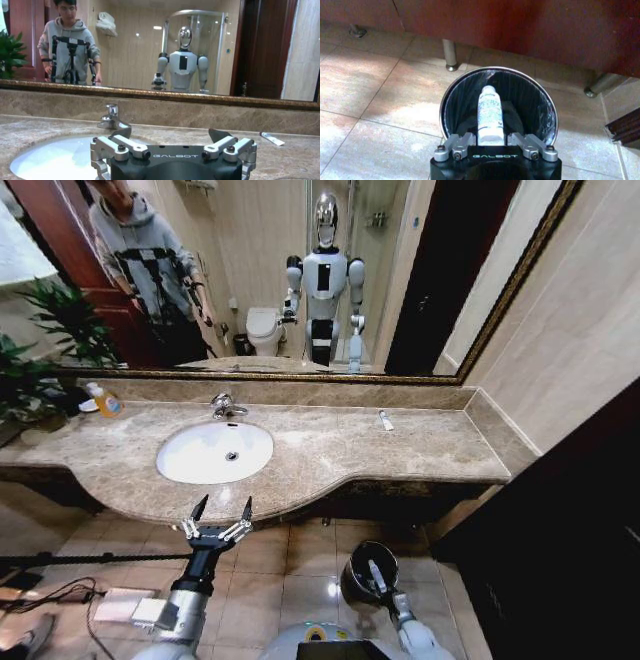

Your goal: Pick up the trash from the sink and place it in the trash bin.

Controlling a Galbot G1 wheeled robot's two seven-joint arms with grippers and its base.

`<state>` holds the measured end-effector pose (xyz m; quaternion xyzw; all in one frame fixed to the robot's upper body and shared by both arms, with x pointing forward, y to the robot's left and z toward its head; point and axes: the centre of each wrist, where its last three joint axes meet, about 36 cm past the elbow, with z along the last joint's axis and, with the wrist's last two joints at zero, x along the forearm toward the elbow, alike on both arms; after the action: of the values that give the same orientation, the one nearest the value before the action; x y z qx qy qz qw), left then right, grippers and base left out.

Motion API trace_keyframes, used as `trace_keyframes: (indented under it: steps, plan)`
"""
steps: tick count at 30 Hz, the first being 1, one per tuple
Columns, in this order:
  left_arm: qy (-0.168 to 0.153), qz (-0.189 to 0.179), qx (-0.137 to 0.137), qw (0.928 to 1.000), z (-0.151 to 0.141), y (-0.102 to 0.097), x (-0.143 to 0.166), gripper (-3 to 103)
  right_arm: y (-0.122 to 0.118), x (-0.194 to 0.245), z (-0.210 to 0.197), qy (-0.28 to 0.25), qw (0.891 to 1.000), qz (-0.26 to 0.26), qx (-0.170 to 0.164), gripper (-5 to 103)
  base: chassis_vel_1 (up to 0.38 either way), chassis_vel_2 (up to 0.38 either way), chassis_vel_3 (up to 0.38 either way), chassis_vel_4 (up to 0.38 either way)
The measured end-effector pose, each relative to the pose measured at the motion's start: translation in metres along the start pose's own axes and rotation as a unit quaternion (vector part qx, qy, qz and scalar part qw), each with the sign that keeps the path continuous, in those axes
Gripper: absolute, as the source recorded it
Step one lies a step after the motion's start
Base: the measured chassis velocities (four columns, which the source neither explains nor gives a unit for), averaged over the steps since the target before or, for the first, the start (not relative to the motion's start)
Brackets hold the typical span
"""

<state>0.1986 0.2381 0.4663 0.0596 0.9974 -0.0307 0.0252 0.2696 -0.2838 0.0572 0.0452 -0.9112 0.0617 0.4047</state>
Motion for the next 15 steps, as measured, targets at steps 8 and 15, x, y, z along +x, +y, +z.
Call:
trace_keyframes:
  steps: [8,15]
  plan:
    - [0.0,0.0,0.0,1.0,0.0,0.0,0.0,100,0.004,-0.014,-0.001,0.009,1.0,0.0,0.001,25,0.0,0.0,0.0,0.0]
    - [0.0,0.0,0.0,1.0,0.0,0.0,0.0,100,0.005,-0.017,0.001,0.015,1.0,0.001,0.002,47,0.0,0.0,0.0,0.0]
